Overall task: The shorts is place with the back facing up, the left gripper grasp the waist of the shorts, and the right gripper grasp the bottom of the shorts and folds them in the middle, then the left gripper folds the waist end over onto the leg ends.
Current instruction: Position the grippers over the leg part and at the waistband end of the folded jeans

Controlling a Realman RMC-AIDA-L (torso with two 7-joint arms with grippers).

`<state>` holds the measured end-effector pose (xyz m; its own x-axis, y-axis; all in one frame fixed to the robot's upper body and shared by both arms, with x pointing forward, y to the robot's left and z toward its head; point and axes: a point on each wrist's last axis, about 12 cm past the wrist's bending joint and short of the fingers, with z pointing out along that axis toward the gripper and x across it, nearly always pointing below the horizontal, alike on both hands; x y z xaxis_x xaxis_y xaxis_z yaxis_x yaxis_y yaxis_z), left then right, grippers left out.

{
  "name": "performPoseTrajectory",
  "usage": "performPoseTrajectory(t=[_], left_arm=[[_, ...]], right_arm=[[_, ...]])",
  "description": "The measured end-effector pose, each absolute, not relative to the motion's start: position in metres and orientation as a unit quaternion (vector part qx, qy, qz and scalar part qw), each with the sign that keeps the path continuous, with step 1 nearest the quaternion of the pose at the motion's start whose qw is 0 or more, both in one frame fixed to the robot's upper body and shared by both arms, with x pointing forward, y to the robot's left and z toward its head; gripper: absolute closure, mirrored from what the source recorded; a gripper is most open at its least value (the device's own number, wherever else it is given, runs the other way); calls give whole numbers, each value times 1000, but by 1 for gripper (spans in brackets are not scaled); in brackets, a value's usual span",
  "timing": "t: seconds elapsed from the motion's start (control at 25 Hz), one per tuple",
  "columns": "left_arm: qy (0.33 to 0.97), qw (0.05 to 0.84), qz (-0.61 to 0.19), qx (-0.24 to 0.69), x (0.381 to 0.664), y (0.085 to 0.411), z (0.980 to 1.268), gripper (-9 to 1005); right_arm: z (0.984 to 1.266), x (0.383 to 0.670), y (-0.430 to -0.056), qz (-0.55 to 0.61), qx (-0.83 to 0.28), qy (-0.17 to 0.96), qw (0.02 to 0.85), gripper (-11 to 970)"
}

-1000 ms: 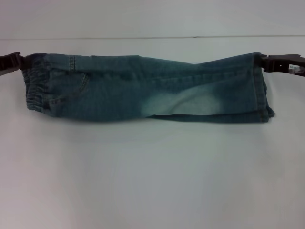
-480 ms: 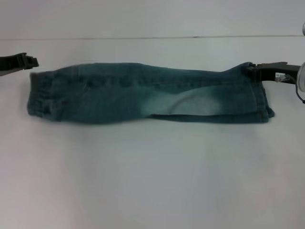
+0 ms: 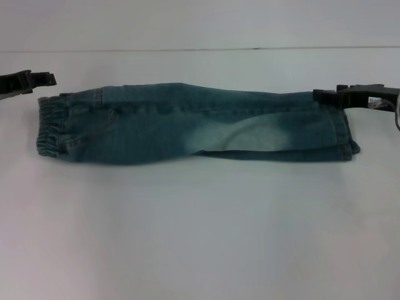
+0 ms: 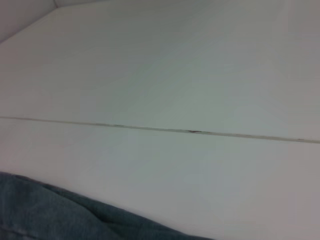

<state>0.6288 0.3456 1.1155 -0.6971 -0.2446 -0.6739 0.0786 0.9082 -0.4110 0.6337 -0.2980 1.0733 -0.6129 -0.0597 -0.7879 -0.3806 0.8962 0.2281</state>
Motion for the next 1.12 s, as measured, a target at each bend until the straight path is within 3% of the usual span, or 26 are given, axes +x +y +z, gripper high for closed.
performPoseTrajectory(t=[0.32, 0.64, 0.84, 1.12], left_arm=[[899, 382, -214, -28, 621, 351, 1122, 330], [904, 368, -208, 59, 595, 366, 1132, 100], [906, 370, -178, 99, 578, 381, 1128, 55], [904, 369, -145, 161, 571, 382, 1118, 57]], right_arm=[[1077, 628, -312, 205, -113, 877, 419, 153], [1111, 603, -325, 305, -164, 829, 439, 15], [1128, 575, -311, 390, -281, 778, 405, 14], [1119, 561, -283, 430, -347, 757, 348, 15]])
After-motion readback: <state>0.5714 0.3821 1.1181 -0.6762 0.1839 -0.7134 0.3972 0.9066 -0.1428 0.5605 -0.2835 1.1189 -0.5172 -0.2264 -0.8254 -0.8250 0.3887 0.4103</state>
